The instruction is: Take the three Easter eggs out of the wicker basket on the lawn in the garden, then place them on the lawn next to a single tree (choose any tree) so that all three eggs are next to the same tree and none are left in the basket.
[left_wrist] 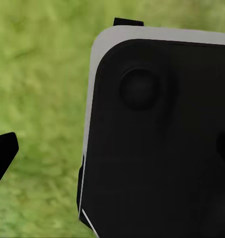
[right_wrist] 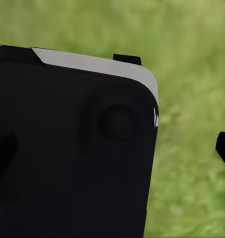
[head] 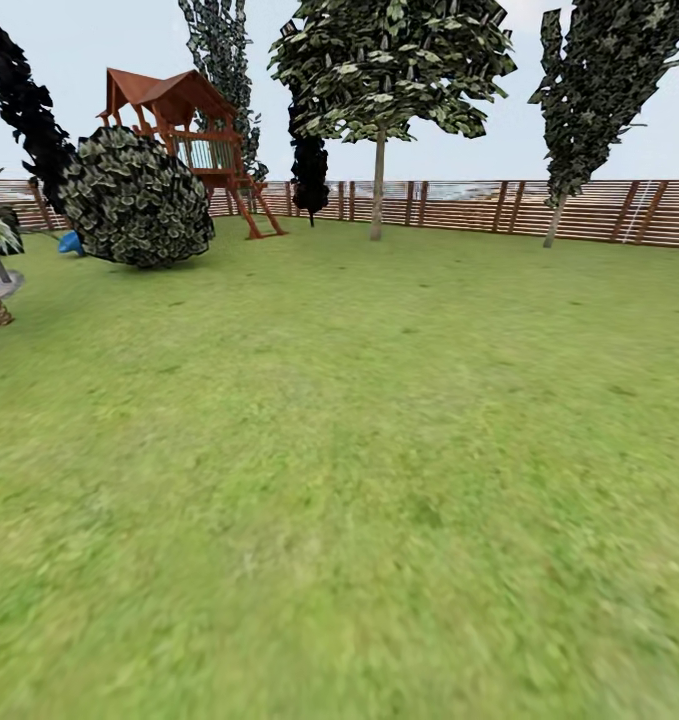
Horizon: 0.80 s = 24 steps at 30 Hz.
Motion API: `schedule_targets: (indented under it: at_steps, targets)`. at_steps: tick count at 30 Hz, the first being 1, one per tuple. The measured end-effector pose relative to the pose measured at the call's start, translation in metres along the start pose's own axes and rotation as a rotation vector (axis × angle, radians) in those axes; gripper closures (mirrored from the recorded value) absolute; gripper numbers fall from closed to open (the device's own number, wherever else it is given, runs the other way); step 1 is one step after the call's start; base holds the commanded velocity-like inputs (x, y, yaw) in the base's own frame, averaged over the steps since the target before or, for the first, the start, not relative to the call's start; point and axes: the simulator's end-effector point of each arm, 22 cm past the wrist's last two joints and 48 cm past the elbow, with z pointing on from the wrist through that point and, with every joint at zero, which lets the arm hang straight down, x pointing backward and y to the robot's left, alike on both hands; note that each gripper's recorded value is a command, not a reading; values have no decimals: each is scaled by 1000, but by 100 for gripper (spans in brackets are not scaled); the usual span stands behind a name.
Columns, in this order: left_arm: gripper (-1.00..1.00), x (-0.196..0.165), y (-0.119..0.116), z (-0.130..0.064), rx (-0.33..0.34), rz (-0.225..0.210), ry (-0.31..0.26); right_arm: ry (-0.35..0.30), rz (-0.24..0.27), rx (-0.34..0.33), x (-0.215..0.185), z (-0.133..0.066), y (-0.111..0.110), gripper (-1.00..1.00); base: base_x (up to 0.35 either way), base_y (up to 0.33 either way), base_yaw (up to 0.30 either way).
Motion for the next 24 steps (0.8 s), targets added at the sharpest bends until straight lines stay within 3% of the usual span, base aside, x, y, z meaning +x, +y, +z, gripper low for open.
schedule_targets:
  at_steps: [24]
  targets:
    - [-100, 0, 0, 0, 0, 0, 0, 5, 1, 0, 1, 0, 0, -100, 324, 0, 0]
